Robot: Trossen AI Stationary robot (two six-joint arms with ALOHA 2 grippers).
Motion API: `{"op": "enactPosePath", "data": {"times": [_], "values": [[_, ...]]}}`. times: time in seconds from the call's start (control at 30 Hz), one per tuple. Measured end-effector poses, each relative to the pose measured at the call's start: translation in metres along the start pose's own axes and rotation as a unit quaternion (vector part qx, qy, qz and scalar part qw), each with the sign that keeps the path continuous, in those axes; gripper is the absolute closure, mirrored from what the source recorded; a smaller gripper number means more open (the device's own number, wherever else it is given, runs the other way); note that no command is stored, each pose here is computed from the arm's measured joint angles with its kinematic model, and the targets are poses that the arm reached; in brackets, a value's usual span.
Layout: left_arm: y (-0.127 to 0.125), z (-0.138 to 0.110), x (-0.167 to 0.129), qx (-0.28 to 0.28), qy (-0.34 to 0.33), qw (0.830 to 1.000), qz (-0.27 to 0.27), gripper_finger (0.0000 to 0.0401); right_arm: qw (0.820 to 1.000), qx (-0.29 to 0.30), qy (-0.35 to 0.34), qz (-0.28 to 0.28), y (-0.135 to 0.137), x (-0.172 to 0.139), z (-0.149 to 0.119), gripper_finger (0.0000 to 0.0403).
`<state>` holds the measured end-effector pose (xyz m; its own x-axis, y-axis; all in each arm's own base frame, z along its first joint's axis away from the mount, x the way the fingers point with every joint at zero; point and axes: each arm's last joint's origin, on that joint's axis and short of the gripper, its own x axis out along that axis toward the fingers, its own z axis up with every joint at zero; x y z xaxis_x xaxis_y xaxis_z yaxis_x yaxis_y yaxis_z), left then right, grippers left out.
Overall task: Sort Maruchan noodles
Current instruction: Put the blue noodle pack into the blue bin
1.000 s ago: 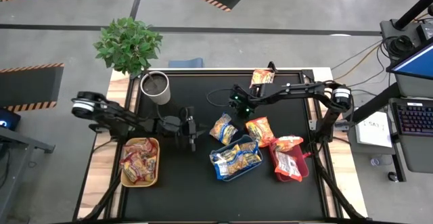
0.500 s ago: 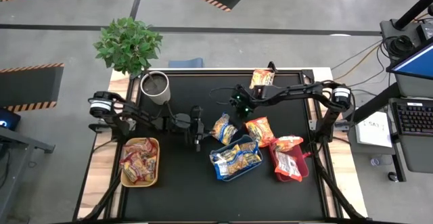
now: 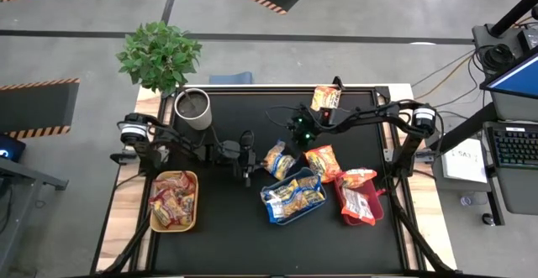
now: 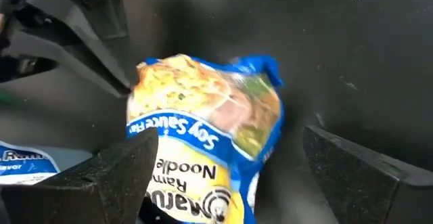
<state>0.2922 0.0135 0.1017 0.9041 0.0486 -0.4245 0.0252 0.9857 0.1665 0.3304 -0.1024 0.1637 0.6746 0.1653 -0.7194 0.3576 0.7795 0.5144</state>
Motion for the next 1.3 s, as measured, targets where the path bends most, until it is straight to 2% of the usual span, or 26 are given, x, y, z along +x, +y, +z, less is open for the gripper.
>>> {"op": "enactPosePath", "data": {"times": [0.6,1.0,1.1,1.3], "values": [[-0.001,-0.018,0.014,-0.018,0.036,0.999,0.002,0.0361,0.999,0.002,-0.026,0.032,0.007,0.007,-0.007,0.0050],[-0.001,-0.016,0.038,-0.018,0.031,0.999,0.003,0.0361,0.999,0.020,-0.037,0.033,0.015,0.010,-0.008,0.0082],[-0.001,-0.015,0.039,-0.018,0.030,0.999,0.003,0.0361,0.999,0.022,-0.035,0.027,0.014,0.010,-0.009,0.0102],[-0.001,-0.013,0.038,-0.018,0.031,0.999,0.003,0.0361,0.999,0.022,-0.034,0.027,0.015,0.010,-0.009,0.0173]]}}
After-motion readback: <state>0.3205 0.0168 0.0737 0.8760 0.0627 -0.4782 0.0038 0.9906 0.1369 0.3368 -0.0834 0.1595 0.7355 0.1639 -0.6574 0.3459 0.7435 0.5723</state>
